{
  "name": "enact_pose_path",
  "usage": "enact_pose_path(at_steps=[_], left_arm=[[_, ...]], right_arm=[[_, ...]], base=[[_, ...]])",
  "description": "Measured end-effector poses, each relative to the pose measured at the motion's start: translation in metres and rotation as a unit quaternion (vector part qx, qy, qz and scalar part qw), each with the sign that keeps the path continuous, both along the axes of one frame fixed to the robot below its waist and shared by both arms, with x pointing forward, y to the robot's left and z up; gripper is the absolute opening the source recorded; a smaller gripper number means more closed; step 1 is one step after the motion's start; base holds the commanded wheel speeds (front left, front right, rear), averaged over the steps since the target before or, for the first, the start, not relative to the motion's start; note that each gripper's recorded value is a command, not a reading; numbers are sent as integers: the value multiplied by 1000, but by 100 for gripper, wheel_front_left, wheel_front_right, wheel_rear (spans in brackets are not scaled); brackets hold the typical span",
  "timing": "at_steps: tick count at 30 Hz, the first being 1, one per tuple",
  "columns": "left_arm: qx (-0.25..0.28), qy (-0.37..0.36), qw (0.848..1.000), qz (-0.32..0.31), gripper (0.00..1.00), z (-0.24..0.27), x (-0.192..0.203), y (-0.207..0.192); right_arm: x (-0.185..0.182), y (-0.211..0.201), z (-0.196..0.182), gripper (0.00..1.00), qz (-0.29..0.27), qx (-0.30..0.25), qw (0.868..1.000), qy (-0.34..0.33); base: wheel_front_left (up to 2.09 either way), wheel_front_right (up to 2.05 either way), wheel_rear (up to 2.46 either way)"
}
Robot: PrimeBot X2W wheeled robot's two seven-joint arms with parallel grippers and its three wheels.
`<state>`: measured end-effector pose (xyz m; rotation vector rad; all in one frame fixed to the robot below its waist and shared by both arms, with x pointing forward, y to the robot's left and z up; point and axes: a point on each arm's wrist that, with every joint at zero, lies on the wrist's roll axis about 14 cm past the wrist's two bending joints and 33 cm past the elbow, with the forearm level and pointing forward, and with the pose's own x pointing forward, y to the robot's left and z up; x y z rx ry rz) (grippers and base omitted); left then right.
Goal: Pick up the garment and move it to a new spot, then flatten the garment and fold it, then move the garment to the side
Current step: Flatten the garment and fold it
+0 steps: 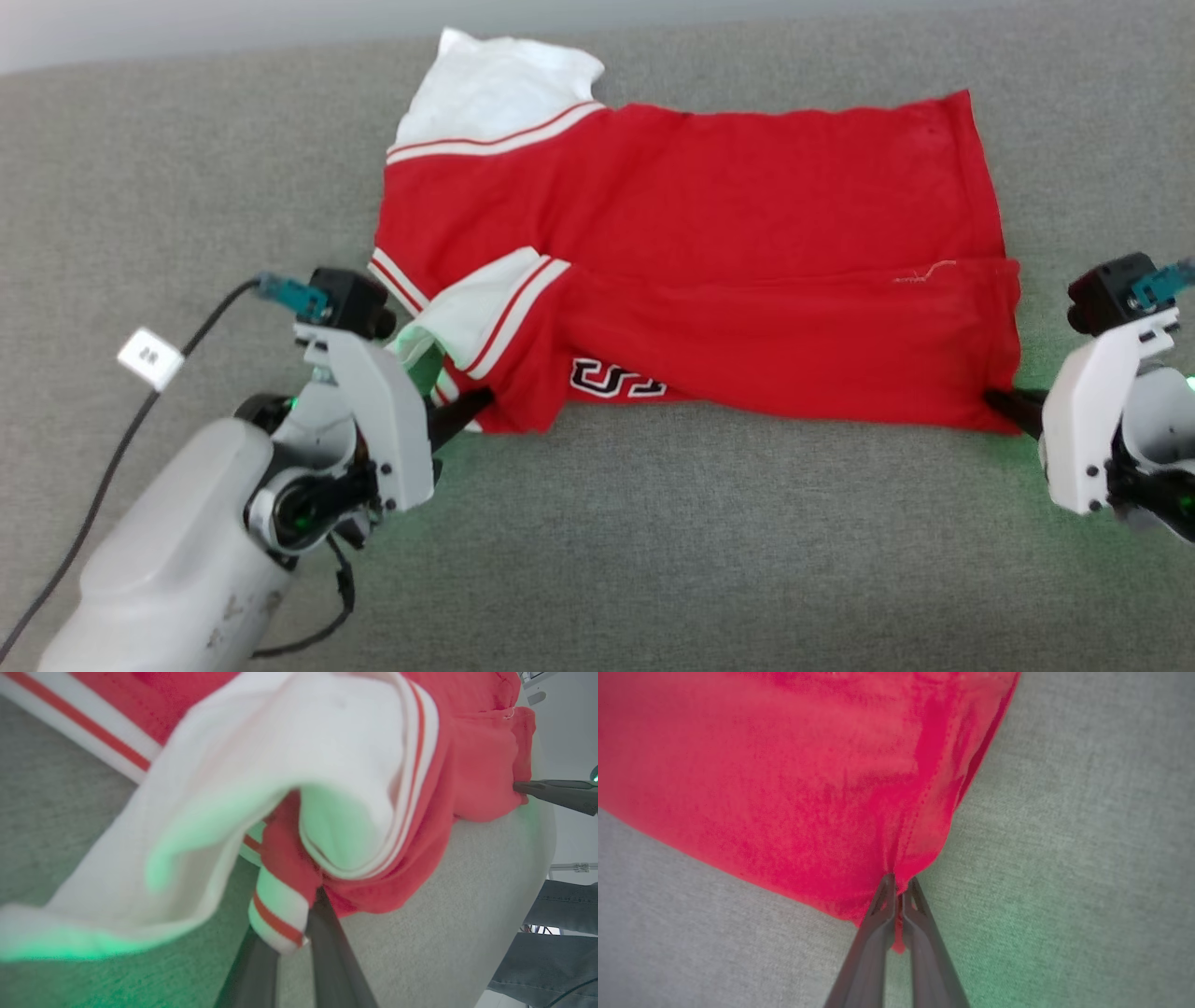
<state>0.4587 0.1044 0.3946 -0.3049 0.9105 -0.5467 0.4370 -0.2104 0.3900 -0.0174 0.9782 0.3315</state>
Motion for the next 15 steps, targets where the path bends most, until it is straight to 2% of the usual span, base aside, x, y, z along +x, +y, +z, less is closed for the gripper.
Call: enact_pose_path(at_steps=[6,15], left_arm=[[3,-22,1000,9,0,6,-15,12],[-1,-20,1000,-4,0,6,-66,17]], right_arm=[[-17,-15,8,0,-16,7,1000,-7],[-58,-35,10,0,-20,4,1000,19]], base=[[0,0,0],[0,0,0]])
